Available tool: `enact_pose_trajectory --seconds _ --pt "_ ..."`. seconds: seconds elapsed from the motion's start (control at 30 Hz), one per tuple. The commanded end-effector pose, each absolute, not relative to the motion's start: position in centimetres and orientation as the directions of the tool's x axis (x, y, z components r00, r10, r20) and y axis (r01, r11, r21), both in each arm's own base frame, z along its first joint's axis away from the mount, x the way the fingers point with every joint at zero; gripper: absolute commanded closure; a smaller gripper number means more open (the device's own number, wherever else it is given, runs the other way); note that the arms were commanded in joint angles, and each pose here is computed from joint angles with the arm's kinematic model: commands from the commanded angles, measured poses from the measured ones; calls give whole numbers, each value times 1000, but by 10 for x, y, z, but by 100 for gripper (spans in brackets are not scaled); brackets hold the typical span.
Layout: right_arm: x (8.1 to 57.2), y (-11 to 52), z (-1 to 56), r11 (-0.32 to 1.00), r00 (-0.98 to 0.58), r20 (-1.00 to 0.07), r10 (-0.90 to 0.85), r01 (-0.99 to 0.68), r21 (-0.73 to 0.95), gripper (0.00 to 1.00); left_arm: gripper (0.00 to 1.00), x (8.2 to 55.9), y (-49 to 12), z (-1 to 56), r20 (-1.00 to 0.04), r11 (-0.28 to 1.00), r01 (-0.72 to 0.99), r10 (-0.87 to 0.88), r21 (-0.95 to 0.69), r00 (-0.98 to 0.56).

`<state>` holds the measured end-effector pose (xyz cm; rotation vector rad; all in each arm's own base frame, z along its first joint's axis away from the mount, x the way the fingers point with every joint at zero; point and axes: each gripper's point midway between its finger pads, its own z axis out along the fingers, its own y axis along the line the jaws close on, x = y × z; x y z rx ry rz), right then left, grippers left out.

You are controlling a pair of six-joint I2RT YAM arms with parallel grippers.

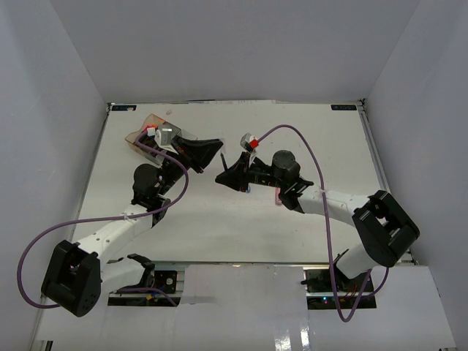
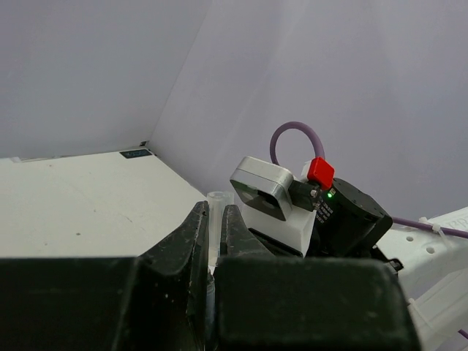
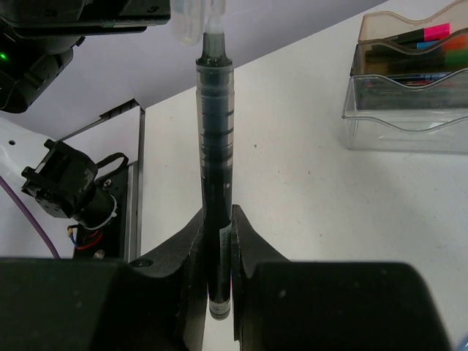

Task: Sort the stationery into containers
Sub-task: Close the pen cap on the pen.

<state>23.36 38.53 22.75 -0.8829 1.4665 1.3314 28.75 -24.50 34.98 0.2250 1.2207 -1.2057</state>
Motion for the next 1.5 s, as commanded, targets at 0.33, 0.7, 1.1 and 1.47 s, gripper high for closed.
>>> enact_pose_trajectory --seconds 0.33,0.7,1.1,1.47 --pt "225 381 237 120 -276 -955 106 -950 288 92 99 285 -236 359 -805 448 795 -587 -408 -83" --pt "223 378 257 115 -240 -958 158 -959 259 92 99 285 -238 356 -806 437 798 -584 -416 -100" --pt "223 380 262 105 -234 -959 162 -962 253 92 100 284 -241 353 -801 415 803 -586 -427 -123" --pt "223 385 244 90 -289 -951 112 -950 300 92 99 284 -240 355 -798 418 801 -591 -429 -118"
